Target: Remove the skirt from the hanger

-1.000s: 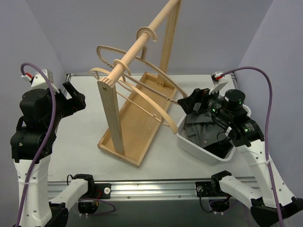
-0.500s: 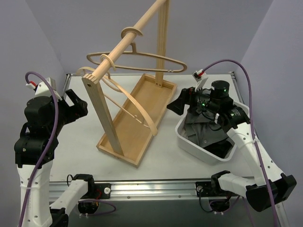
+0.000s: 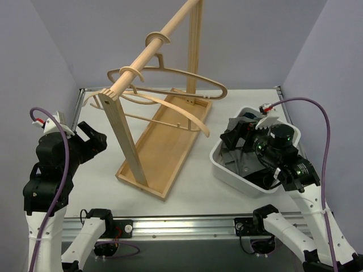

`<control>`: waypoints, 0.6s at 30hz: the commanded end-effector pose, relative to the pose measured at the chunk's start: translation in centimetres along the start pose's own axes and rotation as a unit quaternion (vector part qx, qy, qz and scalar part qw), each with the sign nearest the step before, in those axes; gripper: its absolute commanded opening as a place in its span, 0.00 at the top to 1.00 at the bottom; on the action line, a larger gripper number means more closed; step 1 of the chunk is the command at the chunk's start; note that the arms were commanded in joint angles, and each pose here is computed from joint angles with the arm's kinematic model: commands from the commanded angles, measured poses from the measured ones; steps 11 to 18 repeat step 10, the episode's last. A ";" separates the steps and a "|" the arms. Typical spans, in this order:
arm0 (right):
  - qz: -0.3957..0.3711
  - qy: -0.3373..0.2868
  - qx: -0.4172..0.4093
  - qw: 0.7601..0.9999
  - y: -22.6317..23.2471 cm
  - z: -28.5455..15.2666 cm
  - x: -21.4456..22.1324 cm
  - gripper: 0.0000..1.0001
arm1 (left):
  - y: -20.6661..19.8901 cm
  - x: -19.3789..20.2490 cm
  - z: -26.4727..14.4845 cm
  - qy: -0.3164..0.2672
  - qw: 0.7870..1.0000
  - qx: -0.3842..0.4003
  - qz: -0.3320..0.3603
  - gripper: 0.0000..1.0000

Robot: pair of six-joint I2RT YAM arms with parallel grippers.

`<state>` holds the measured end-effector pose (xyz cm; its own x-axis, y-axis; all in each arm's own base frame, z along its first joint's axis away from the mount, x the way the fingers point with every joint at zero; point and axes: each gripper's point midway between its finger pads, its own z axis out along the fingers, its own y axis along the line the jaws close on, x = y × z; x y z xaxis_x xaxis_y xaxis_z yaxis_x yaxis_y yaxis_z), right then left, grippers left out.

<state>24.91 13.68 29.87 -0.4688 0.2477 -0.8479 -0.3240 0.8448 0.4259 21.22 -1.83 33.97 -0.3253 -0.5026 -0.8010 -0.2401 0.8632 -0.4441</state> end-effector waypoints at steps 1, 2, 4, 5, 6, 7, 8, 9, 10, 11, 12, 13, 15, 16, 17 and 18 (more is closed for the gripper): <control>0.032 -0.012 0.105 0.994 -3.9 -1.6 1.3 0.00 | -1.7 1.7 -0.2 0.031 0.997 0.047 -0.054 0.06; 0.032 -0.028 0.126 0.991 -4.6 -2.5 1.0 0.00 | -1.9 2.1 -0.2 0.037 0.996 0.055 -0.062 0.06; 0.045 -0.027 0.136 0.989 -5.0 -3.2 1.8 0.00 | -2.9 3.7 -0.5 0.065 0.990 0.089 -0.084 0.06; 0.048 -0.041 0.130 0.989 -4.8 -3.9 1.6 0.00 | -3.1 4.2 -0.6 0.075 0.988 0.098 -0.091 0.06; 0.052 -0.039 0.125 0.990 -4.6 -4.2 1.9 0.00 | -3.3 4.4 -1.0 0.075 0.986 0.109 -0.097 0.06; 0.070 -0.039 0.120 0.990 -4.4 -4.2 2.2 0.00 | -3.6 5.3 -1.0 0.093 0.983 0.119 -0.109 0.06; 0.077 -0.047 0.110 0.990 -4.1 -4.8 2.3 0.00 | -3.8 5.7 -1.2 0.099 0.980 0.126 -0.115 0.06; 0.086 -0.051 0.094 0.991 -3.5 -4.9 2.4 0.00 | -4.1 5.9 -1.8 0.097 0.978 0.143 -0.119 0.06; 0.091 -0.045 0.080 0.992 -3.2 -4.8 3.1 0.00 | -4.4 6.1 -2.2 0.102 0.974 0.156 -0.126 0.06; 0.091 -0.045 0.080 0.992 -3.2 -4.8 3.1 0.00 | -4.4 6.1 -2.2 0.102 0.974 0.156 -0.126 0.06; 0.091 -0.045 0.080 0.992 -3.2 -4.8 3.1 0.00 | -4.4 6.1 -2.2 0.102 0.974 0.156 -0.126 0.06; 0.091 -0.045 0.080 0.992 -3.2 -4.8 3.1 0.00 | -4.4 6.1 -2.2 0.102 0.974 0.156 -0.126 0.06; 0.091 -0.045 0.080 0.992 -3.2 -4.8 3.1 0.00 | -4.4 6.1 -2.2 0.102 0.974 0.156 -0.126 0.06; 0.091 -0.045 0.080 0.992 -3.2 -4.8 3.1 0.00 | -4.4 6.1 -2.2 0.102 0.974 0.156 -0.126 0.06; 0.091 -0.045 0.080 0.992 -3.2 -4.8 3.1 0.00 | -4.4 6.1 -2.2 0.102 0.974 0.156 -0.126 0.06; 0.091 -0.045 0.080 0.992 -3.2 -4.8 3.1 0.00 | -4.4 6.1 -2.2 0.102 0.974 0.156 -0.126 0.06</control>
